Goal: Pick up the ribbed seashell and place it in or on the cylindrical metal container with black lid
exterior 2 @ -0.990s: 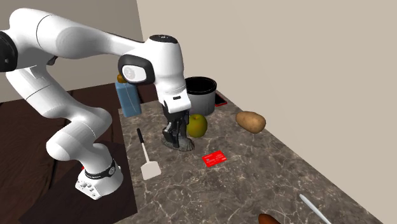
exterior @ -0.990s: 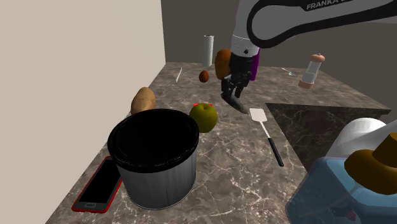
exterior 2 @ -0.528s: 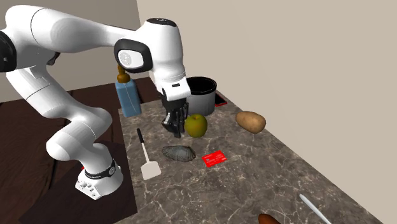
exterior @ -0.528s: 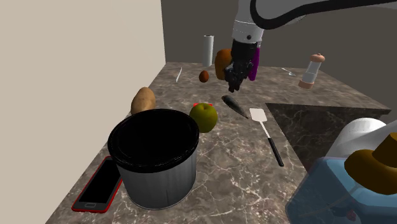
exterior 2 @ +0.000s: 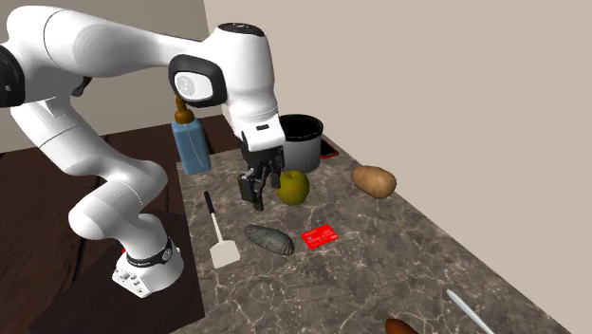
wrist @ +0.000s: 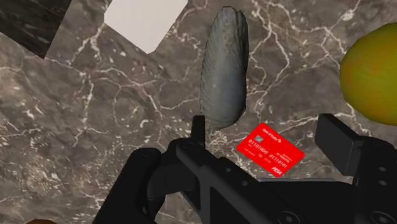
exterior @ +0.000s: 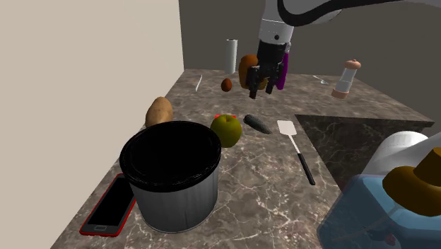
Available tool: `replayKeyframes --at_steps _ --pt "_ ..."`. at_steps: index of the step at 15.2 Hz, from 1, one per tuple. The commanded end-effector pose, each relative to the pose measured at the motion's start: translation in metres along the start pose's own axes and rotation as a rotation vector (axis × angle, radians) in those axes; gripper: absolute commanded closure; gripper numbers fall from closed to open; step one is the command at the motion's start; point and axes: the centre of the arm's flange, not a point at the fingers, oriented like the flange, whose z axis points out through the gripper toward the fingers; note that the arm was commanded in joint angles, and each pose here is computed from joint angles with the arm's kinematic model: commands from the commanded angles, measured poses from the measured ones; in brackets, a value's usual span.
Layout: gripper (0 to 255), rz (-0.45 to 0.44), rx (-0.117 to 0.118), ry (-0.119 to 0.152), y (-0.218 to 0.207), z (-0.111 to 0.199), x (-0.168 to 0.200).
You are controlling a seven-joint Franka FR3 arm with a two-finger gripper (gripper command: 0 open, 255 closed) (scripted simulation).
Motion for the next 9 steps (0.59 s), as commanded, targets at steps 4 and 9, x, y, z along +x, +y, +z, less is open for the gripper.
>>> replayKeyframes --at_steps 4,9 --pt "0 0.092 0.069 -0.048 0.026 0.059 0.021" --pt "0 0.132 0.098 -0.069 0.037 0.096 0.028"
